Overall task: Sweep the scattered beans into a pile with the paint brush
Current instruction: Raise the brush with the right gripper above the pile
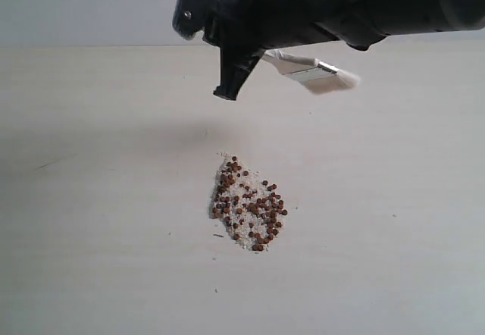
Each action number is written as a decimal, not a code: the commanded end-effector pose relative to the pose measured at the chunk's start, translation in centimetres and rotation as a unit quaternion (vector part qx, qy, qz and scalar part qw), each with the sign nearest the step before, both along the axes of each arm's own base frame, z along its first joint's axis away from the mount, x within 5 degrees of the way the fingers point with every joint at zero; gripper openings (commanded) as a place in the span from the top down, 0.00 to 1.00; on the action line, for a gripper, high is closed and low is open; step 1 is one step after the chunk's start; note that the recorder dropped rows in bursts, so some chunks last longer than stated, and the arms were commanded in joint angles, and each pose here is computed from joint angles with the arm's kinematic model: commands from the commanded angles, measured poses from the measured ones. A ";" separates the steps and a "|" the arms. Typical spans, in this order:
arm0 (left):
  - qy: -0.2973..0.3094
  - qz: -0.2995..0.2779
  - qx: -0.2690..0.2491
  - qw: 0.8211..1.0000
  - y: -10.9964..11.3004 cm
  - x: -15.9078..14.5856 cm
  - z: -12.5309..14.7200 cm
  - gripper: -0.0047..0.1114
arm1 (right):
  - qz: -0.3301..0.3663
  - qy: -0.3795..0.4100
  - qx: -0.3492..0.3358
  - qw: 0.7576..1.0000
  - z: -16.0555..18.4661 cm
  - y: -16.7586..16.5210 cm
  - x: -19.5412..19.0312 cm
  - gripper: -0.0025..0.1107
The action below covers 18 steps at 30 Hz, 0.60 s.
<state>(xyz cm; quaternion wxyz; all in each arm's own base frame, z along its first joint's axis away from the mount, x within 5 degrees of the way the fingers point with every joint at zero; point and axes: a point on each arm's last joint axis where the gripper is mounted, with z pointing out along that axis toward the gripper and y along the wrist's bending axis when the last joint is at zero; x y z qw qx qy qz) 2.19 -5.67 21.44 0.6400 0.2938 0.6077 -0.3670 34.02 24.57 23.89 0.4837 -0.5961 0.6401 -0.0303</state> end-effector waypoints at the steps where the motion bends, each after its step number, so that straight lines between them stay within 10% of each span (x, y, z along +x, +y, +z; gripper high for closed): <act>1: 0.000 -0.001 -0.001 1.000 0.0 0.0 -0.1 0.96 | 0.096 0.006 -0.070 0.993 0.3 -1.1 0.3 0.98; 8: 0.000 -0.001 -0.001 1.000 0.0 0.0 -0.1 0.96 | 0.191 0.106 -0.049 0.975 2.1 -4.9 1.1 0.98; 18: 0.000 -0.001 -0.001 1.000 0.0 0.0 -0.1 0.96 | 0.216 0.191 0.346 0.893 2.2 -8.7 5.0 0.98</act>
